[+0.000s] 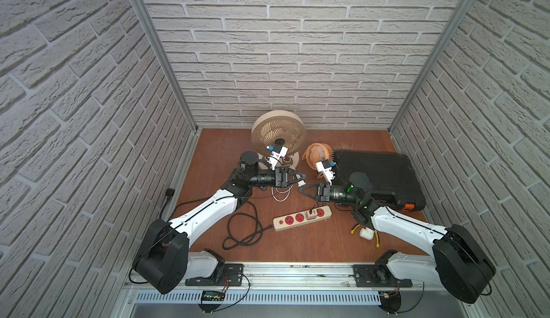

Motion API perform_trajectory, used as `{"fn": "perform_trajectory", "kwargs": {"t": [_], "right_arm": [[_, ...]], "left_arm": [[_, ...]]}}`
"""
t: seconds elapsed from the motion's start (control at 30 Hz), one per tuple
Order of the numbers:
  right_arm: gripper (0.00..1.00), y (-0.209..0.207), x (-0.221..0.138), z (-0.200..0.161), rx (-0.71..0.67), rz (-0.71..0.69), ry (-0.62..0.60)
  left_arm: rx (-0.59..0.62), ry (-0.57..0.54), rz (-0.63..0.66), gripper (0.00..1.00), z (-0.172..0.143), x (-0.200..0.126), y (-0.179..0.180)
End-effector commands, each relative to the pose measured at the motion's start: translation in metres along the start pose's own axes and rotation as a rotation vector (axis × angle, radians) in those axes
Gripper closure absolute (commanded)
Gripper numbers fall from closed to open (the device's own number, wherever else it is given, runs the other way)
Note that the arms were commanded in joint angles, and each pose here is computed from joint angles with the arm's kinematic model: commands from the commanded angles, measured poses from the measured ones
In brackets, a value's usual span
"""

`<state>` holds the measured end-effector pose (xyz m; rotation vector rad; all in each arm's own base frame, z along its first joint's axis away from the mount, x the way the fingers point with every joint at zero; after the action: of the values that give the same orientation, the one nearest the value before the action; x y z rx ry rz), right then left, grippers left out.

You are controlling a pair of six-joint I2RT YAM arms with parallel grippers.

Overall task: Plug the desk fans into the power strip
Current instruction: Pick up the plug from the center of the board.

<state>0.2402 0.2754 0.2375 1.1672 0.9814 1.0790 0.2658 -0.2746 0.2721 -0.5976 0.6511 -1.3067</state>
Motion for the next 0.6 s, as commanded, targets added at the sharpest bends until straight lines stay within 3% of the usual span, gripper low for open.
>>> {"fn": "perform_trajectory", "kwargs": {"t": [0.0,0.37,0.57], "right_arm": [[0.97,0.031,0.002,-0.001,-0.069,0.118,0.041],[0.97,0.011,0.000,-0.003,-0.009,0.095,0.069],[0.97,0.005,-0.002,-0.002,0.000,0.081,0.076]], "left_arm": [[0.032,0.012,-0.057,0.27,0.006,0.002,-0.007],[0.007,0.067,-0.090,0.97,-0.002,0.005,-0.006],[0.016,0.080,-0.084,1.00,-0.005,0.001,-0.010]]}}
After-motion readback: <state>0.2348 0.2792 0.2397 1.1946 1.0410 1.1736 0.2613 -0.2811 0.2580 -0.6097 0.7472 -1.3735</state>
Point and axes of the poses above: each gripper's point midway between its finger pads, its own x axis out along the fingers, its own y axis along the line the jaws close on, z = x × y, the point moved 1 cm from there along -x, back along the fingers, and after that the axes turned 14 degrees about x, right-handed, at the moved point
